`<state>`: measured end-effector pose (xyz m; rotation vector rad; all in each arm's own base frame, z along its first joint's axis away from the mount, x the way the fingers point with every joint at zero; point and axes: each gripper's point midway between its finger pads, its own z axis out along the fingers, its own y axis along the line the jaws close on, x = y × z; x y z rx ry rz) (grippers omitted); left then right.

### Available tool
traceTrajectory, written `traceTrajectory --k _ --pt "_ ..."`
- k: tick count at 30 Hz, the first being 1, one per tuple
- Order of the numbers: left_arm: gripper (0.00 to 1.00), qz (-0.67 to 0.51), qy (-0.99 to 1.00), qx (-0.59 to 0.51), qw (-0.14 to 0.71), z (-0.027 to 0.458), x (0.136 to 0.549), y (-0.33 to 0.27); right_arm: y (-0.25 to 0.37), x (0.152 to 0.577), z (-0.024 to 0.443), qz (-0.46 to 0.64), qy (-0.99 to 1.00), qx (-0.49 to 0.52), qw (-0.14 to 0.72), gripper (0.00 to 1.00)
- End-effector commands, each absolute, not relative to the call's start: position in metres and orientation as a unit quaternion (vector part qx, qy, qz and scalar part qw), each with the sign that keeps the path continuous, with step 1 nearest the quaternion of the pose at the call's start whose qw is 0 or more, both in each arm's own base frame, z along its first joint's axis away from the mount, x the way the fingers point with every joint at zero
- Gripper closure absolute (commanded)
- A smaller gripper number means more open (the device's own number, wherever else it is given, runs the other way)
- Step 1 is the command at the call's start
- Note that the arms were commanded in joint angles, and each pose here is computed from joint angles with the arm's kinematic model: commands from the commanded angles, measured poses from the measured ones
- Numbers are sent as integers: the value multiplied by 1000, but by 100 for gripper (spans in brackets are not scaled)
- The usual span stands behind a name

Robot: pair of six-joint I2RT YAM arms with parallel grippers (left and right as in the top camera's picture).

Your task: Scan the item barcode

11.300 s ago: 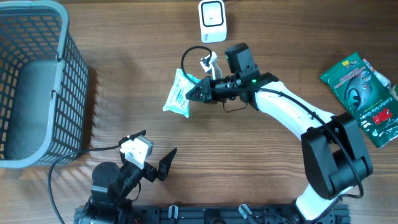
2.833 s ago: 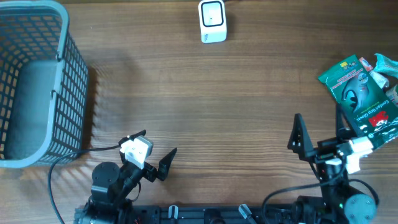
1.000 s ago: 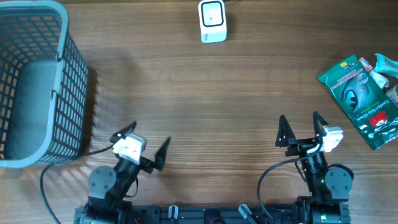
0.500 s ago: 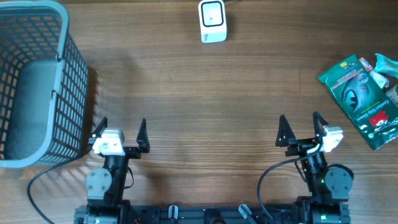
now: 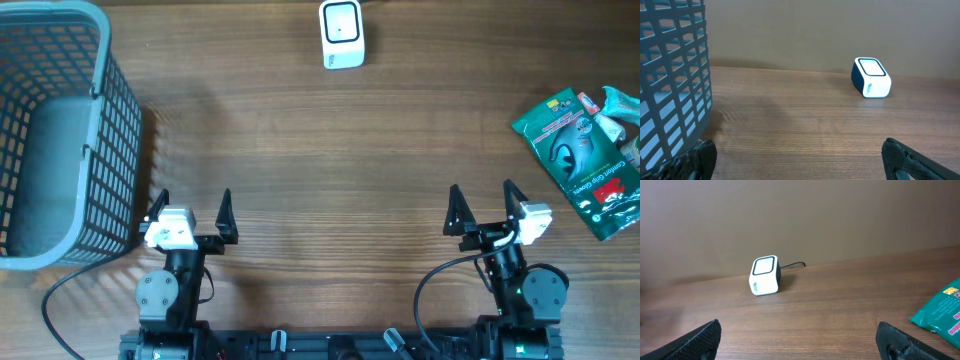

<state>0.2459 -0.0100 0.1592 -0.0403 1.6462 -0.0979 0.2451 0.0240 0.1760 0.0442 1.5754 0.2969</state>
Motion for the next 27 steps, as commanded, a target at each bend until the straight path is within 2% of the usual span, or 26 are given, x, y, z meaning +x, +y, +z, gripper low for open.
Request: traceTrajectory --k 1,4,27 --pt "0 -39 732 -27 680 157 246 -6 23 245 178 128 702 19 701 0" --pt "0 -28 733 -1 680 157 246 -10 23 245 178 128 702 19 701 0" --pt "0 -29 732 -5 681 157 246 -9 23 245 178 128 702 19 700 0"
